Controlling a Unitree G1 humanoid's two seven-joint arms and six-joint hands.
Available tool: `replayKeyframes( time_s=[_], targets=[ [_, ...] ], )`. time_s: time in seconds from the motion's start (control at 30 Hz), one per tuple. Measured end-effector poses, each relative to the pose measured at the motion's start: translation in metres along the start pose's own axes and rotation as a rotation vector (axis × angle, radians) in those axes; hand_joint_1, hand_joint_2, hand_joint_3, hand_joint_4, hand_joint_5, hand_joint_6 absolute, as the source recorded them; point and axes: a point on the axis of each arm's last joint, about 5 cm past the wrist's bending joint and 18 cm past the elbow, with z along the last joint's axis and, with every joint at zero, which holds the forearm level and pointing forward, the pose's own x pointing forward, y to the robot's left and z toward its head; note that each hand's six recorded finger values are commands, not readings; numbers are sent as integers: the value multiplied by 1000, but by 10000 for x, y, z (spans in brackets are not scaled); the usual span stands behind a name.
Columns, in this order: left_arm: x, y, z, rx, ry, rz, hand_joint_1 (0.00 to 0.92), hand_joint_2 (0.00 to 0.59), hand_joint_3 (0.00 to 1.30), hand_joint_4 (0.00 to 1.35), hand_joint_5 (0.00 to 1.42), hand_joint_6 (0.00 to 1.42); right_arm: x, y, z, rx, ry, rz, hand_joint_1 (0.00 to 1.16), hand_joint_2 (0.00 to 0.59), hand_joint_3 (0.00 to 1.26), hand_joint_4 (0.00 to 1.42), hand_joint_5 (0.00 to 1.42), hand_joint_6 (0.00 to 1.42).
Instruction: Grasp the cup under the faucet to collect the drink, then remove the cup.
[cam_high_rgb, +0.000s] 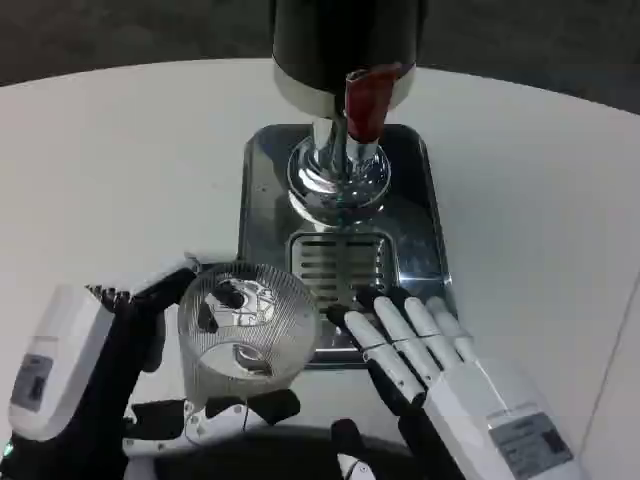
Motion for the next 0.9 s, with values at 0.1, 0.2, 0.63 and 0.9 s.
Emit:
replayKeyframes(
  time_s=[0.1, 0.2, 0.63, 0.9],
  targets=[
    [1, -5, 2, -7, 3, 3, 539, 167, 952, 1079, 1223, 1286, 2, 0, 1, 1, 0, -1, 356, 553, 94, 0, 0, 2],
    [3, -21, 7, -12, 9, 6, 539, 167, 952, 1079, 1223, 1286, 19, 0, -1, 0, -3, -6, 361, 553, 99, 0, 0, 2],
    [46, -39, -1, -15, 13, 15, 539, 167, 952, 1079, 1223, 1286, 15, 10, 8, 12, 14, -7, 381, 559, 113, 0, 0, 16],
    [212, -103, -131, -13, 38, 58, 539, 167, 952, 1079, 1223, 1286, 26, -8, -29, 1, 53, -19, 391, 558, 124, 1, 0, 30]
  ],
)
